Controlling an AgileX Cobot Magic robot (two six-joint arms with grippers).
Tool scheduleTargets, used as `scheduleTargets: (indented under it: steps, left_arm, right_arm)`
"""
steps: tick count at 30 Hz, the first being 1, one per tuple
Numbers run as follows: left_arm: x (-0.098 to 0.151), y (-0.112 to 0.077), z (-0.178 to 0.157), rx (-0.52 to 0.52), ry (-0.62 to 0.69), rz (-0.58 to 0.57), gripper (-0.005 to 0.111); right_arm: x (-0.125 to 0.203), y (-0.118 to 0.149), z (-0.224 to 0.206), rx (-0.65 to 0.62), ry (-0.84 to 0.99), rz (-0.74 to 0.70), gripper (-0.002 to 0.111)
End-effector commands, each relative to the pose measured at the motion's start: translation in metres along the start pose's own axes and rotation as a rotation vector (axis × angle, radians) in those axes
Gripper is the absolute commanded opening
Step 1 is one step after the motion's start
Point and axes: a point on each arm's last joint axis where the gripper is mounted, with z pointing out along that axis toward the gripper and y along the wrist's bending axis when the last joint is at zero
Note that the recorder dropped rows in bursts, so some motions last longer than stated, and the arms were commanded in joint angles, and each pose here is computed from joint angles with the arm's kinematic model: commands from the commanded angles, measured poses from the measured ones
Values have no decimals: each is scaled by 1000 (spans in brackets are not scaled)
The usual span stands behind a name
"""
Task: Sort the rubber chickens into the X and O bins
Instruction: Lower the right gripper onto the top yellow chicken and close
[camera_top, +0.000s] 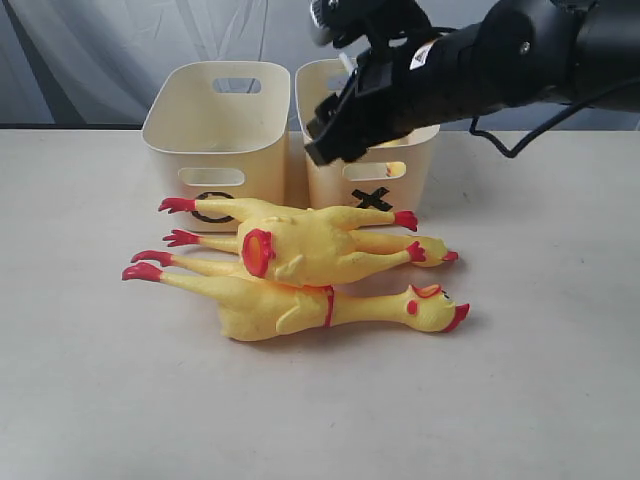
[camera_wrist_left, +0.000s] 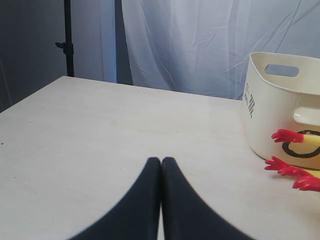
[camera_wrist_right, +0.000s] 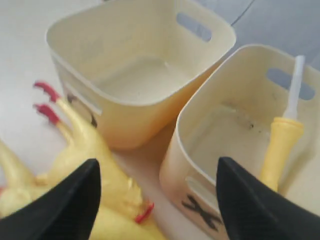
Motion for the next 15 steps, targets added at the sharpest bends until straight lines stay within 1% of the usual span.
scheduleTargets:
  steps: [1,6,10,12,15]
  left_arm:
    - [1,0,0,1,-2,6,0]
    - [1,0,0,1,-2,6,0]
    - [1,0,0,1,-2,6,0]
    - [1,0,0,1,-2,6,0]
    - [1,0,0,1,-2,6,0]
  right_arm:
    - [15,4,-6,-68,187,-130,63]
    - [26,8,-9,-126,308,-174,63]
    - [33,12,-13,-197,382,-290,59]
    - [37,14,-15,-249,418,-385,56]
    - [42,14,-15,-267,444,-446,56]
